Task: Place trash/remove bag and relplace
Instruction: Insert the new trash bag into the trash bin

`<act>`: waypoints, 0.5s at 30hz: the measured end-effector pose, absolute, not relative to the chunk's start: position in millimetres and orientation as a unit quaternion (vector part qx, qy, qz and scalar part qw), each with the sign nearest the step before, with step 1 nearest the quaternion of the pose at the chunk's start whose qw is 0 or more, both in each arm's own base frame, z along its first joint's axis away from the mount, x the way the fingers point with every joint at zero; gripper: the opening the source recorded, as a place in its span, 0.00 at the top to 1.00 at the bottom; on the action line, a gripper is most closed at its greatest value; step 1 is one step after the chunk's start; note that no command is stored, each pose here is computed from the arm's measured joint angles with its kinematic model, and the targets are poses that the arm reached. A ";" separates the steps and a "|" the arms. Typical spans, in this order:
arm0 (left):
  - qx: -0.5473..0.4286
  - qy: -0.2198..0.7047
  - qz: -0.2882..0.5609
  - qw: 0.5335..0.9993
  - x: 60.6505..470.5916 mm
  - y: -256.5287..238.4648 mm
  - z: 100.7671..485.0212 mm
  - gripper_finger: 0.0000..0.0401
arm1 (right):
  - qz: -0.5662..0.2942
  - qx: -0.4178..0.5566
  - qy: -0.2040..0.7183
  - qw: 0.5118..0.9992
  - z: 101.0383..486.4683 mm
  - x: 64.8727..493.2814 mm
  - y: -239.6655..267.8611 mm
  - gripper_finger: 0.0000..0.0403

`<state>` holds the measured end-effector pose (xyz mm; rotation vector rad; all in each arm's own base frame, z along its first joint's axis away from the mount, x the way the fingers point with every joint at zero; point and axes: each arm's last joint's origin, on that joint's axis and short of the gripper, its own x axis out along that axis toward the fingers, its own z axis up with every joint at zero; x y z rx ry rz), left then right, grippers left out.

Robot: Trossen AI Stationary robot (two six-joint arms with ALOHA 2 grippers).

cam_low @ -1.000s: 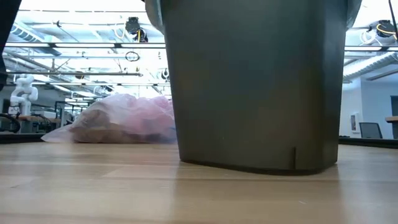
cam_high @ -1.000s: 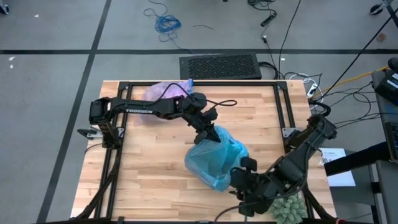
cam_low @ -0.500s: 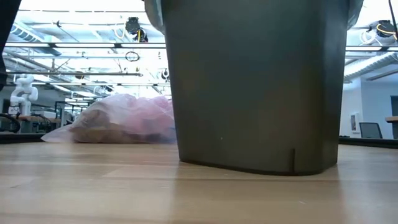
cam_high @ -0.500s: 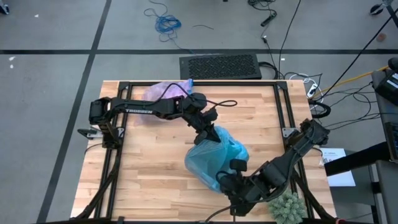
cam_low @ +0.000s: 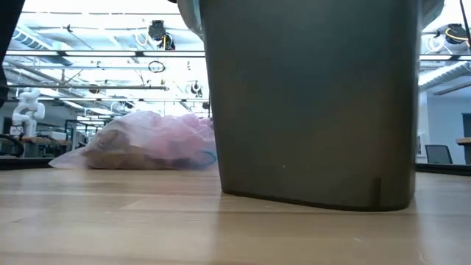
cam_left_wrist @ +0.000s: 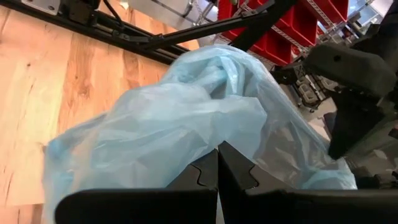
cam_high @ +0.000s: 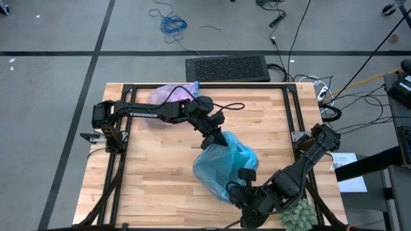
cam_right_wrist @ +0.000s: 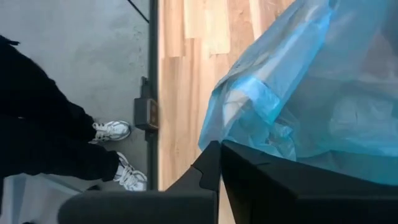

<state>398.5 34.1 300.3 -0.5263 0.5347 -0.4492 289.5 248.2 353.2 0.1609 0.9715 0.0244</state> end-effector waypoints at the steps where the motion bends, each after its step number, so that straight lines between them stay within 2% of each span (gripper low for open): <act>1: -0.255 0.259 -0.217 0.906 398.5 34.1 300.1 1.00 | 0.015 0.078 0.464 0.882 355.4 288.5 249.6 1.00; 9: -0.253 0.259 -0.205 0.909 398.7 35.1 299.4 1.00 | 0.036 0.076 0.453 0.887 368.1 283.8 252.9 1.00; 15: -0.254 0.264 -0.205 0.908 398.2 34.7 298.7 1.00 | 0.038 0.059 0.491 0.869 351.2 290.9 256.5 1.00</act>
